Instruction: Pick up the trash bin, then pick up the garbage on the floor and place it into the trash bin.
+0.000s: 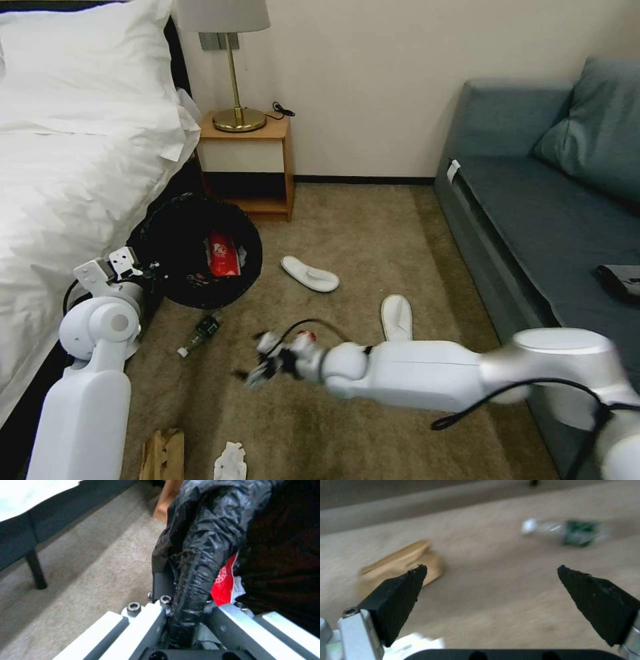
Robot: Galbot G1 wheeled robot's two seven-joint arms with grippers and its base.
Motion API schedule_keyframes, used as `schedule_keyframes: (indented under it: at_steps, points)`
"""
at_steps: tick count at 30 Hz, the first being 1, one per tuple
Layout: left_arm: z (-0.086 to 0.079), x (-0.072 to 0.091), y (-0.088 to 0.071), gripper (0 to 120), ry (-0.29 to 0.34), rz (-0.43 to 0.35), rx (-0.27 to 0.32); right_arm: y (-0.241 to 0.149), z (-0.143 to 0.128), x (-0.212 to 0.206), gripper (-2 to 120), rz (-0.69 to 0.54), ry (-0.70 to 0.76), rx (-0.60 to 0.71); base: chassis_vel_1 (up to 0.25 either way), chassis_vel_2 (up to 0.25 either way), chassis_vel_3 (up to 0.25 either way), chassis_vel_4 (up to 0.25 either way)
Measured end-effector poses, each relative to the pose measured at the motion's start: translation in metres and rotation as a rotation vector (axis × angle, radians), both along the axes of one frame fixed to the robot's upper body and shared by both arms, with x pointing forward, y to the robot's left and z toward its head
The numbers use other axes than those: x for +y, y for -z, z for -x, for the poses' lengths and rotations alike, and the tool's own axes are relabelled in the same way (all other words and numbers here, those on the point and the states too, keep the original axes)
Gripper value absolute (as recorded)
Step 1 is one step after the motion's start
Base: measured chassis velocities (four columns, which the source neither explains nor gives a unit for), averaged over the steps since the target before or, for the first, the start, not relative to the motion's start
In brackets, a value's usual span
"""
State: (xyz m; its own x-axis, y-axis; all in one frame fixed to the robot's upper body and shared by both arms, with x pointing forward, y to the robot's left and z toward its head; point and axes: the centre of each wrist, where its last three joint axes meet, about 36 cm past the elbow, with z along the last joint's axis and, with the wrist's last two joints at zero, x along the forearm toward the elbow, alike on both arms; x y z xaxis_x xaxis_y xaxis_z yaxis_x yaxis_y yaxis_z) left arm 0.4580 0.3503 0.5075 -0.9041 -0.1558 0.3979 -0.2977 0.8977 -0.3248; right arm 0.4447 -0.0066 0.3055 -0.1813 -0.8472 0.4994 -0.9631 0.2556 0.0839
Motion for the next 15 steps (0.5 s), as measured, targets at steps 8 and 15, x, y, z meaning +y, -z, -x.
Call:
schedule_keyframes:
  at_steps: [8, 15]
  points:
    - [-0.004, 0.003, -0.001, 0, 0.012, -0.005, -0.013, 0.022, 0.025, 0.009, 100, 0.034, -0.1, 0.127, 0.0, 0.0, 0.0, 0.0]
    - [0.001, 0.007, -0.003, 0, 0.014, -0.017, -0.017, 0.045, 0.036, 0.013, 100, 0.066, -0.191, 0.208, 0.0, 0.0, 0.0, 0.0]
